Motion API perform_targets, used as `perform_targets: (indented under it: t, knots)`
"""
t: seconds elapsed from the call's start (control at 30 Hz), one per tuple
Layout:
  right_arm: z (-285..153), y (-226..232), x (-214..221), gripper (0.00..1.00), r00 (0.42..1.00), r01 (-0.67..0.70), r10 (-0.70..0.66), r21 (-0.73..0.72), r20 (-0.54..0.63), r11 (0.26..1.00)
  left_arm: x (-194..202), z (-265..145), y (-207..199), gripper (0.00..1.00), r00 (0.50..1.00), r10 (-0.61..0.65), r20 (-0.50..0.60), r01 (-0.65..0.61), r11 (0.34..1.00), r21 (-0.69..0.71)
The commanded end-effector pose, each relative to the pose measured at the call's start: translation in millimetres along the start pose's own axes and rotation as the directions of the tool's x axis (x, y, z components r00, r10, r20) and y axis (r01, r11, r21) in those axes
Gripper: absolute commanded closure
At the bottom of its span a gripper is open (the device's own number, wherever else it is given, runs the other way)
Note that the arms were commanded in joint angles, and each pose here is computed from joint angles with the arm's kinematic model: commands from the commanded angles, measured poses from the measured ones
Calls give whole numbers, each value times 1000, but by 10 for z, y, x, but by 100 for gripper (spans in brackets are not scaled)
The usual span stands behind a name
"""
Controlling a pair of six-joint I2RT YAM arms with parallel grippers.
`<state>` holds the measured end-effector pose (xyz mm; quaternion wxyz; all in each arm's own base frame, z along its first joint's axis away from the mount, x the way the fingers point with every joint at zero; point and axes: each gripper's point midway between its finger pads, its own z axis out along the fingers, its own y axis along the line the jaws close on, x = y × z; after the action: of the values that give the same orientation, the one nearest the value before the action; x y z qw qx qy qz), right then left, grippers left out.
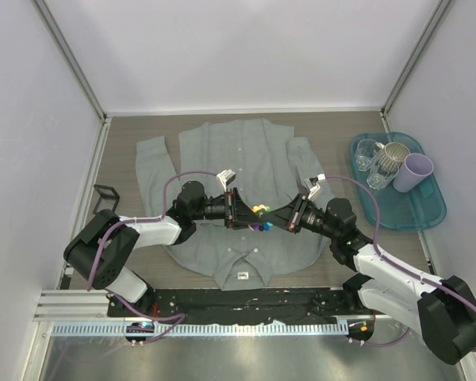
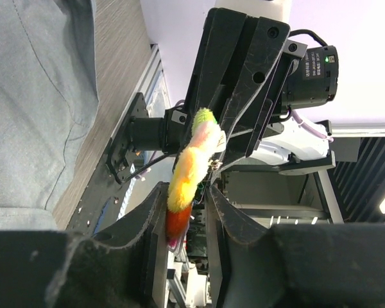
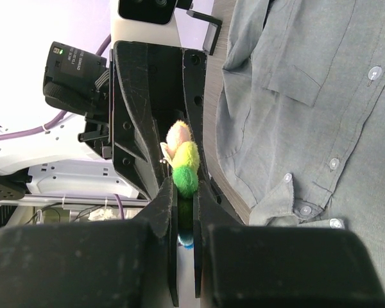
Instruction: Remove the brooch from the garment
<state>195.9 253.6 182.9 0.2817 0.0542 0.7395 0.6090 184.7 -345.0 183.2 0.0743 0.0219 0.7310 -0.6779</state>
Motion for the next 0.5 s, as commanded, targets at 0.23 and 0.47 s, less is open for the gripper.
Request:
perform_targets:
  t: [0.23,0.47]
  knots:
    - [50,168,115,99,997,44,-47,-50,-61,998,70,93,-480,64,988,146,-51,-138,981,135]
    - [21,149,70,99,999,41,-41,-32,-20,999,100,-12,-511,57,986,166,-16,-162,978,133]
